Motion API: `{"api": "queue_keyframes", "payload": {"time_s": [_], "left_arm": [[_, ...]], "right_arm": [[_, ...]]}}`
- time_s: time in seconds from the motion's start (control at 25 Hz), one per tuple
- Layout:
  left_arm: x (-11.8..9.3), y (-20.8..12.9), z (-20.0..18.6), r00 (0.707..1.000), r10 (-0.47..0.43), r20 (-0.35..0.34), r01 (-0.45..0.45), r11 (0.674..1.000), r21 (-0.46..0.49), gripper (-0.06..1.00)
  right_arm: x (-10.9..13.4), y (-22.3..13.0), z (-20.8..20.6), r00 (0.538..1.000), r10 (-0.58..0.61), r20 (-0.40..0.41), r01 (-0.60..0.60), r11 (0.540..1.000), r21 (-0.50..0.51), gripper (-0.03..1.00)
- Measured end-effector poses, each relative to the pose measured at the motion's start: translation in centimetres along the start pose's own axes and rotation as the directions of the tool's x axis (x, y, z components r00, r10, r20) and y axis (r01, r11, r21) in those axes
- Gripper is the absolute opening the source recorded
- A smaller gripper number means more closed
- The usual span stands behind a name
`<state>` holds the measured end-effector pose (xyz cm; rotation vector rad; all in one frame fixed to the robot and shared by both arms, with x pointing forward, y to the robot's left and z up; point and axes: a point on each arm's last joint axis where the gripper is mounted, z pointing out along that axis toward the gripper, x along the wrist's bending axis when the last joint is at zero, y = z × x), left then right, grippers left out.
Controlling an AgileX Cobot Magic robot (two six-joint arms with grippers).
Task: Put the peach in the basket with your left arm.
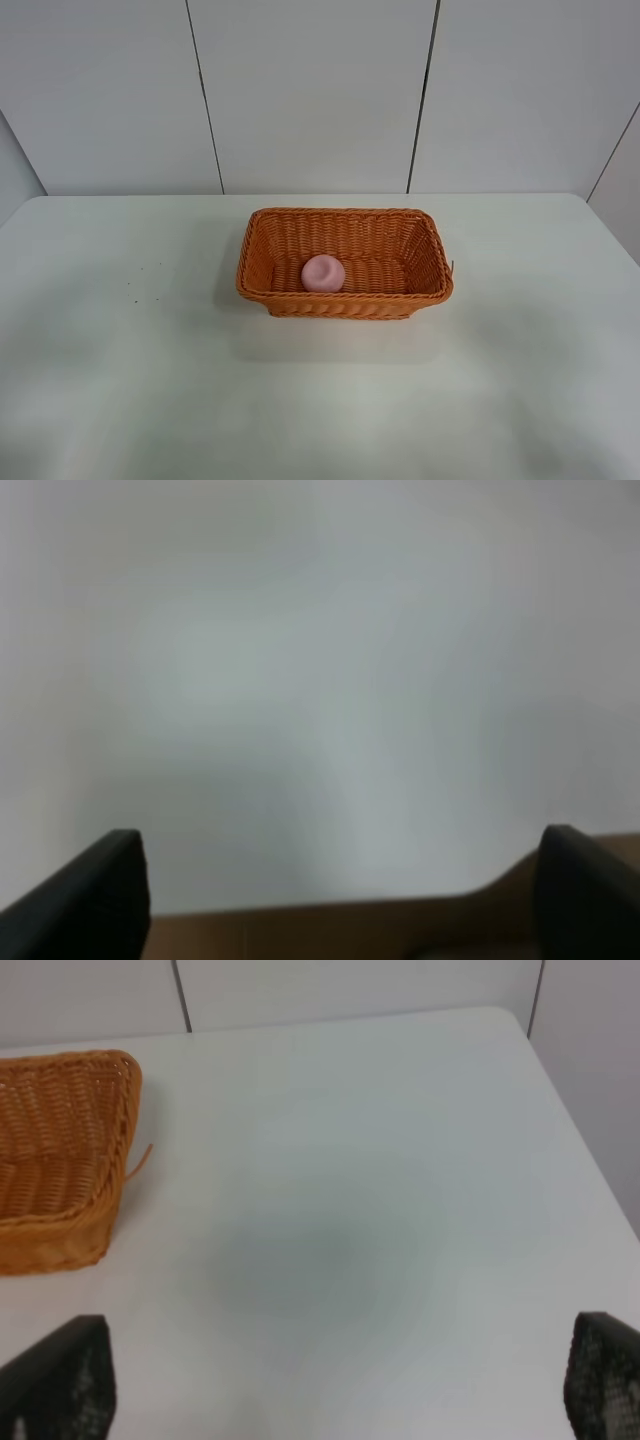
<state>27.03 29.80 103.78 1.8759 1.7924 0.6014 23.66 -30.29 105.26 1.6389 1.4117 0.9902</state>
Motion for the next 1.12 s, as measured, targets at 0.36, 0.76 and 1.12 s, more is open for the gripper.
{"api": "queue_keyframes", "payload": {"time_s": [0.36, 0.76, 1.12], "left_arm": [[-0.2, -2.3, -2.1, 1.000, 0.007, -0.008, -0.008, 0.976, -0.220, 0.88], [-0.2, -3.3, -2.8, 1.000, 0.007, -0.011, -0.010, 0.955, -0.298, 0.88], [-0.2, -3.3, -2.8, 1.000, 0.006, -0.010, -0.009, 0.955, -0.298, 0.88]], "right_arm": [[0.0, 0.0, 0.0, 1.000, 0.000, 0.000, 0.000, 1.000, 0.000, 0.69], [0.0, 0.0, 0.0, 1.000, 0.000, 0.000, 0.000, 1.000, 0.000, 0.69], [0.0, 0.0, 0.0, 1.000, 0.000, 0.000, 0.000, 1.000, 0.000, 0.69]]}}
